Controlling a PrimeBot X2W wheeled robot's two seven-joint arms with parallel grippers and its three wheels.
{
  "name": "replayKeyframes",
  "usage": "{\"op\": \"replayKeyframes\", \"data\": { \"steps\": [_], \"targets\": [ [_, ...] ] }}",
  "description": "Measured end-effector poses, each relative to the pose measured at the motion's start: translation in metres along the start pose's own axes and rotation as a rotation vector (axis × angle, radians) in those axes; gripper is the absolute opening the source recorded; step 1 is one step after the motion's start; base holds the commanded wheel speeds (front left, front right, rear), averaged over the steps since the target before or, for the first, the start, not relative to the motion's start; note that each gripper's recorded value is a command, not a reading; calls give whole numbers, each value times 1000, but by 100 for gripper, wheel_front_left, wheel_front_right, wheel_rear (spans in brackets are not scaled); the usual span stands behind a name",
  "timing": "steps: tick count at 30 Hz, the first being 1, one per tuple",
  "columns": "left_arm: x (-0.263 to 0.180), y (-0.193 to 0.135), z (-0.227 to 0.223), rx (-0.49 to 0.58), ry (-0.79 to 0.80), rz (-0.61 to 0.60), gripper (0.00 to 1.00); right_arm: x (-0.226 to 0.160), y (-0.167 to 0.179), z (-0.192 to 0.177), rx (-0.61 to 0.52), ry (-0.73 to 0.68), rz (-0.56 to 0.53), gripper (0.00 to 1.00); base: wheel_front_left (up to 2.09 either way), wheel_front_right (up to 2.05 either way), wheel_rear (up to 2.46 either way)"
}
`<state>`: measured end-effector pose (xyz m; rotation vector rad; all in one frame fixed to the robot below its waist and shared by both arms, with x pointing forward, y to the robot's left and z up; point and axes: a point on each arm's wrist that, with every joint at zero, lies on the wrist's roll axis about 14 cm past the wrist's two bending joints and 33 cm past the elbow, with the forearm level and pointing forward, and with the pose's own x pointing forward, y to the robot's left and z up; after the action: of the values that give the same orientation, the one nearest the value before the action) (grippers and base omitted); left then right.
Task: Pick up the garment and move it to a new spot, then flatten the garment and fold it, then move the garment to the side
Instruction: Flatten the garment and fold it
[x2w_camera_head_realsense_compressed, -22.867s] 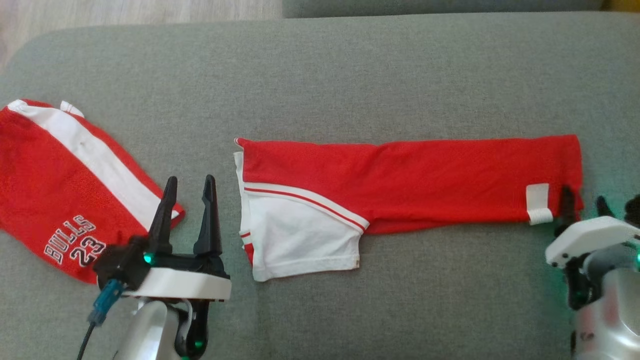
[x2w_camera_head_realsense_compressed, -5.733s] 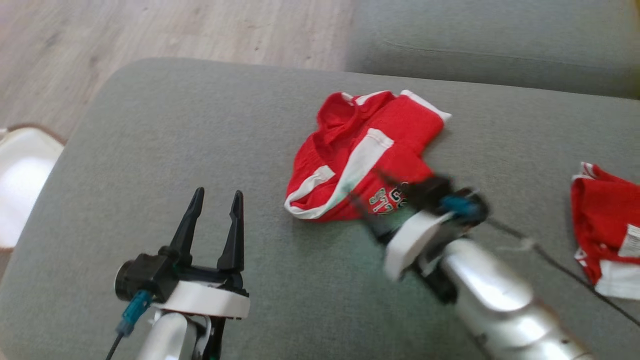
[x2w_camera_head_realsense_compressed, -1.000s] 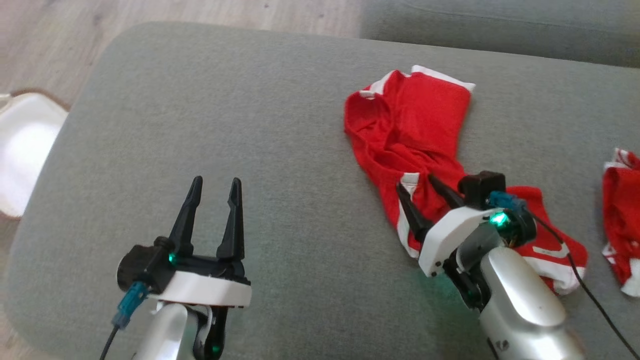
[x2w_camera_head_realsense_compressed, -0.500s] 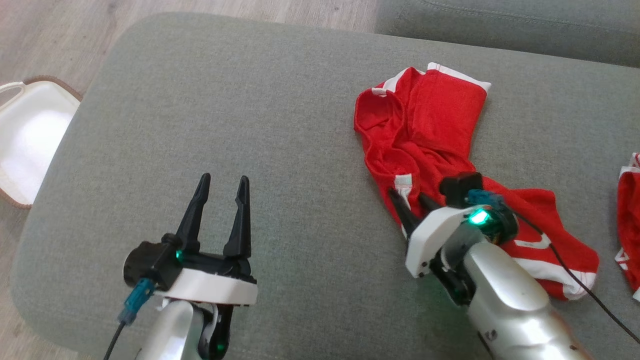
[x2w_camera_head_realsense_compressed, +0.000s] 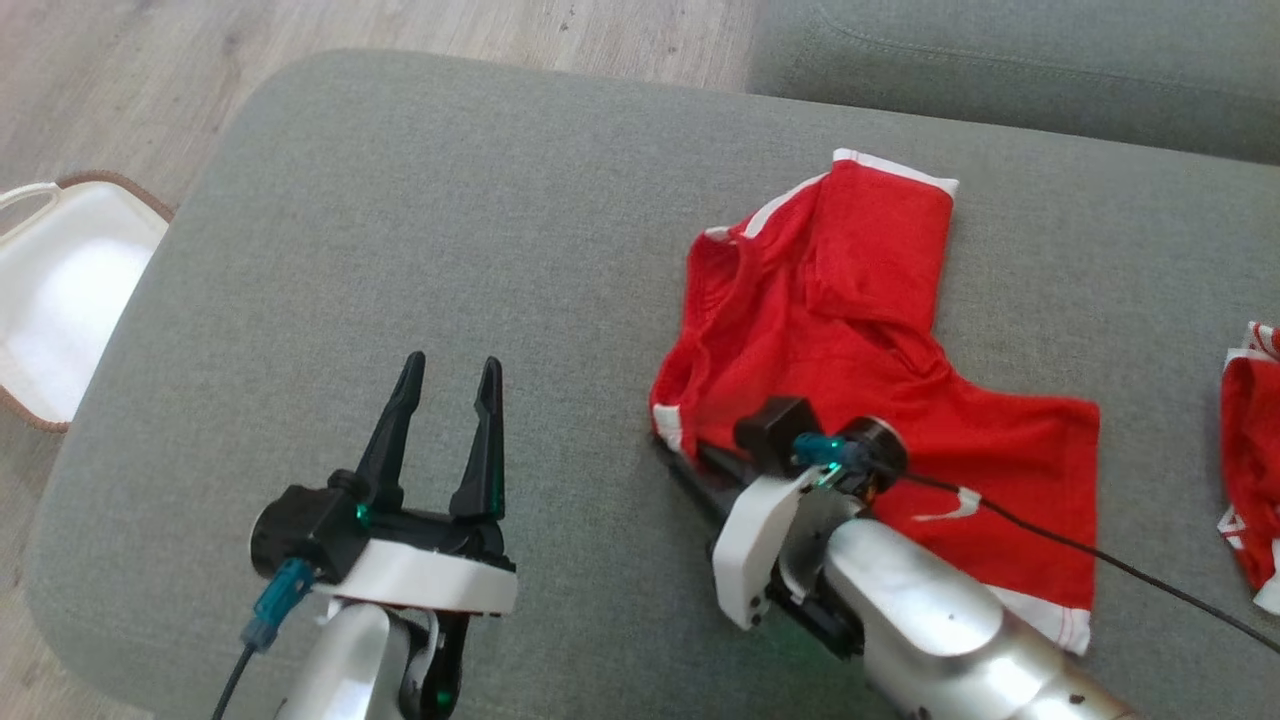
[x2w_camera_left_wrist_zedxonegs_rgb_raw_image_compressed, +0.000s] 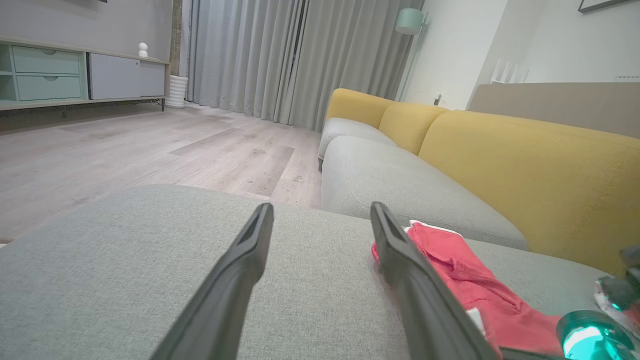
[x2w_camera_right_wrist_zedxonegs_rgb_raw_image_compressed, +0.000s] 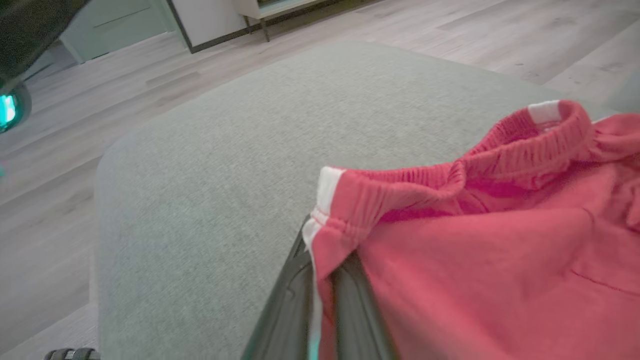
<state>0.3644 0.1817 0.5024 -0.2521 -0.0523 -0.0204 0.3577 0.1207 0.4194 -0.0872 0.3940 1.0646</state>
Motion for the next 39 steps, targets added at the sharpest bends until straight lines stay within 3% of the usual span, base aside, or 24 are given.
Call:
{"op": "replayKeyframes", "data": {
  "steps": [6, 11, 19, 26, 32, 39],
  "targets": [
    [1, -1, -2, -2, 5, -2, 100, 0, 13, -7, -33, 31, 45, 100, 0, 0, 0],
    [7, -5, 0, -4, -2, -16, 100, -8, -7, -2, -26, 12, -20, 100, 0, 0, 0],
    [21, -18, 9, -5, -36, -58, 100, -51, -81, 24, 70, -164, -291, 100, 0, 0, 0],
    [26, -42, 2, -13, -22, -131, 100, -134, -144, 16, 155, -306, -600, 100, 0, 0, 0],
    [34, -62, 0, -7, -21, -191, 100, -209, -158, -1, 177, -397, -818, 100, 0, 0, 0],
    [28, -66, -13, -14, 18, -207, 100, -239, -130, -43, 259, -378, -908, 100, 0, 0, 0]
  ]
}}
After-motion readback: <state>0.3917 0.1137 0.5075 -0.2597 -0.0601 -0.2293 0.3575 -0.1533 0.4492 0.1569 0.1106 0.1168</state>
